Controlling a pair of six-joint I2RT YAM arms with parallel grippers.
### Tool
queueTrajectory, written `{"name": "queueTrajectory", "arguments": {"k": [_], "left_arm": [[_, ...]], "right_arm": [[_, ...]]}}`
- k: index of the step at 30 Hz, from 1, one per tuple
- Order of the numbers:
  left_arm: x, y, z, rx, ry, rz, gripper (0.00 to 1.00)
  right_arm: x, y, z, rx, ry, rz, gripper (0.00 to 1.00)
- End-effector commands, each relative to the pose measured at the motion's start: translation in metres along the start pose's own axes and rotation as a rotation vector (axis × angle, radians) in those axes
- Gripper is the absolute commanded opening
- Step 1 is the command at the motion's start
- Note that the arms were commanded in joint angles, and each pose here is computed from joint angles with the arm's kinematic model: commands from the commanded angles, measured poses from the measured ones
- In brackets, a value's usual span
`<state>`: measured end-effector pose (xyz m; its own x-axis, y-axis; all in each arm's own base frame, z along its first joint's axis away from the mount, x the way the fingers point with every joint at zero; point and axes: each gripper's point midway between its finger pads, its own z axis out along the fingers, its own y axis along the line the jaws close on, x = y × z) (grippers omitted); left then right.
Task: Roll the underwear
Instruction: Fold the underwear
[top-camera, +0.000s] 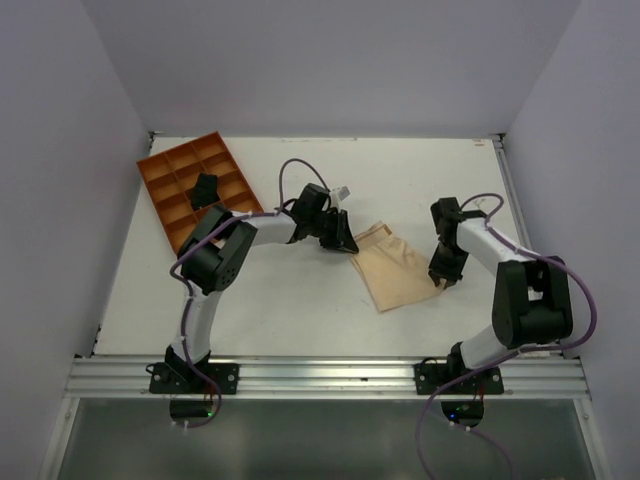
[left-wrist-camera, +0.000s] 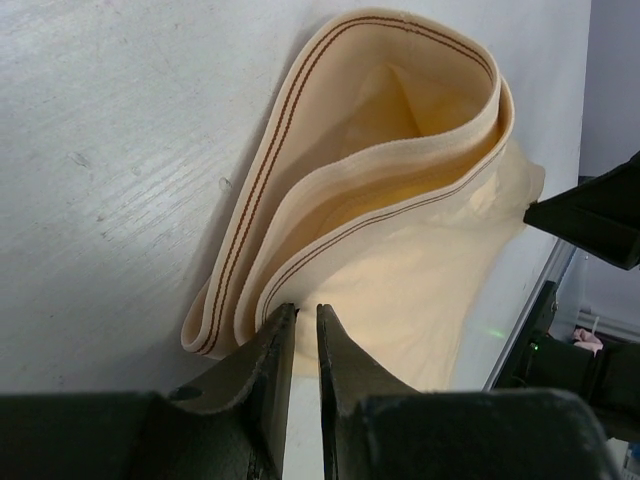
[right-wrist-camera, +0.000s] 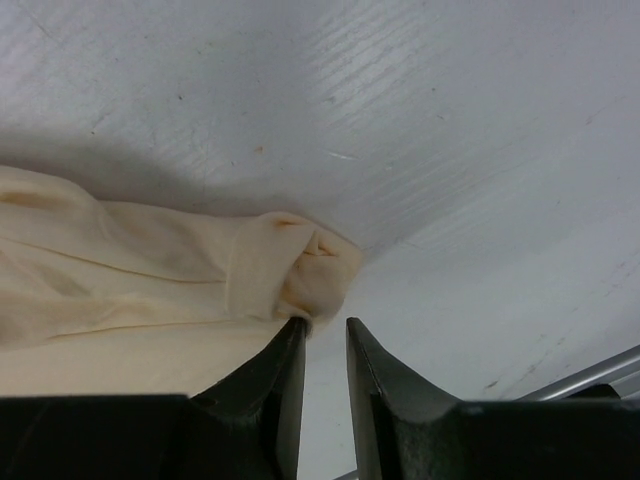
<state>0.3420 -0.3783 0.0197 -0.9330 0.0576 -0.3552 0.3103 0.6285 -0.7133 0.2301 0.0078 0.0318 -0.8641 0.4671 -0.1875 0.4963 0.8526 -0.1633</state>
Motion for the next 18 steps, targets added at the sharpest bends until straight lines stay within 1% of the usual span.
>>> {"name": "queueTrajectory", "arguments": {"k": [1, 5, 8, 10, 11, 13, 14, 15, 16, 17, 18], "left_arm": [[0.028, 0.047, -0.008, -0.147, 0.068, -0.026, 0.21], [0.024, 0.029, -0.017, -0.101, 0.059, -0.020, 0.23], [0.022, 0.022, -0.022, -0.089, 0.049, -0.019, 0.24], [0.027, 0.026, -0.022, -0.100, 0.057, -0.027, 0.24], [0.029, 0.028, -0.021, -0.103, 0.063, -0.030, 0.24], [0.034, 0.033, -0.019, -0.108, 0.071, -0.037, 0.24], [0.038, 0.037, -0.019, -0.115, 0.078, -0.046, 0.24], [0.039, 0.037, -0.019, -0.114, 0.077, -0.045, 0.24], [0.040, 0.038, -0.018, -0.113, 0.075, -0.045, 0.24], [0.041, 0.039, -0.018, -0.118, 0.076, -0.047, 0.24], [0.041, 0.040, -0.018, -0.119, 0.075, -0.047, 0.24]], "right_arm": [[-0.021, 0.014, -0.019, -0.083, -0.055, 0.030, 0.28], [-0.026, 0.026, -0.023, -0.125, -0.044, -0.006, 0.29], [-0.034, 0.041, -0.027, -0.199, -0.059, -0.048, 0.30], [-0.038, 0.053, -0.032, -0.264, -0.062, -0.071, 0.31], [-0.039, 0.069, -0.039, -0.345, -0.044, -0.114, 0.32], [-0.043, 0.089, -0.049, -0.429, -0.059, -0.171, 0.35], [-0.049, 0.100, -0.058, -0.471, -0.079, -0.219, 0.37], [-0.053, 0.110, -0.064, -0.501, -0.102, -0.249, 0.38], [-0.052, 0.121, -0.070, -0.538, -0.107, -0.291, 0.38], [-0.060, 0.132, -0.081, -0.580, -0.139, -0.329, 0.33], [-0.055, 0.148, -0.087, -0.656, -0.113, -0.367, 0.30]]}}
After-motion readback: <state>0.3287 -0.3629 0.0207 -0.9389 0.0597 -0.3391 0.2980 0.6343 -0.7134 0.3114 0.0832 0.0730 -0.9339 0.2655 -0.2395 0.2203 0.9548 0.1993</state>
